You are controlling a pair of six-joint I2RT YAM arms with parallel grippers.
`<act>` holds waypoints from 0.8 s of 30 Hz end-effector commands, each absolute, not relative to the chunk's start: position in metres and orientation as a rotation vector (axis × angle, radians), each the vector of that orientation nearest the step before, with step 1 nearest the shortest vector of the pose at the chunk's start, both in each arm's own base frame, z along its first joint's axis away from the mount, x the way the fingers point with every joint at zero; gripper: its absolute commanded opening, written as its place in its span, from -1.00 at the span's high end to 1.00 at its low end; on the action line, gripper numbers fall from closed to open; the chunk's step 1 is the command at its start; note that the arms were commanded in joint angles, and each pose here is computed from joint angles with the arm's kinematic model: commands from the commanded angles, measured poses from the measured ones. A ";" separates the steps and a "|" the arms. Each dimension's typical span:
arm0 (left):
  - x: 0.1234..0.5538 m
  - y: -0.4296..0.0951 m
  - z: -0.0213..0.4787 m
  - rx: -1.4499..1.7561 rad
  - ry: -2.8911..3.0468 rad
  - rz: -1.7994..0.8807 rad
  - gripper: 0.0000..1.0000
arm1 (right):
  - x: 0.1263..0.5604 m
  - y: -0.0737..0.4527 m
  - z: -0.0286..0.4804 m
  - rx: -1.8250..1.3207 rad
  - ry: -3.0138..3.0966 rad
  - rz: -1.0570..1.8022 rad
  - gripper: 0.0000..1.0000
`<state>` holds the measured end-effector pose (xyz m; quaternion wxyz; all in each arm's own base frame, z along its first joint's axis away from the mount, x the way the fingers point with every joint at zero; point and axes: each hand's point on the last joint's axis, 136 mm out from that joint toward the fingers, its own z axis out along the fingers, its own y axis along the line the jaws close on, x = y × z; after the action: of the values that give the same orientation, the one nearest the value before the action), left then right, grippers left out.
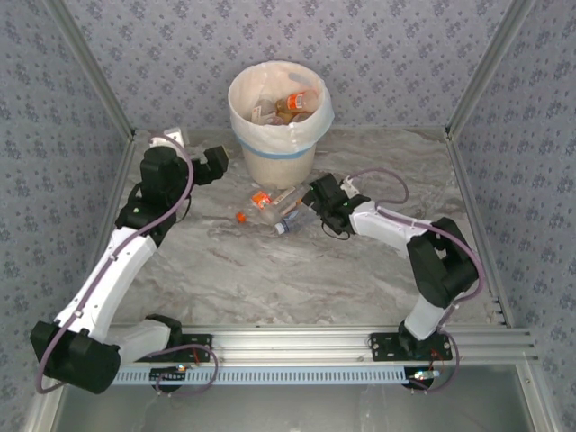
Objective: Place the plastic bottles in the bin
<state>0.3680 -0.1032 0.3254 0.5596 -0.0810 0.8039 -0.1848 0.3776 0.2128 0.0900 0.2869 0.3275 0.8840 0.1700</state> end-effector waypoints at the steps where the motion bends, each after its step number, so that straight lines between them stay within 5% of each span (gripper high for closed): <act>1: 0.360 -0.091 0.326 -0.261 1.882 -0.439 -0.99 | 0.382 0.205 0.085 1.014 2.285 0.385 -0.81; 17: 0.360 -0.082 0.281 -0.309 2.012 -0.402 -0.99 | 0.401 0.225 0.041 1.069 2.330 0.349 -0.60; 24: 0.364 -0.086 0.272 -0.307 2.041 -0.410 -0.99 | 0.397 0.216 0.037 1.057 2.317 0.332 -0.29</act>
<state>0.3636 -0.0858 0.2740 0.5013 -0.1231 0.8407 -0.1637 0.3988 0.2252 0.0377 0.2736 0.3868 0.8704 0.1342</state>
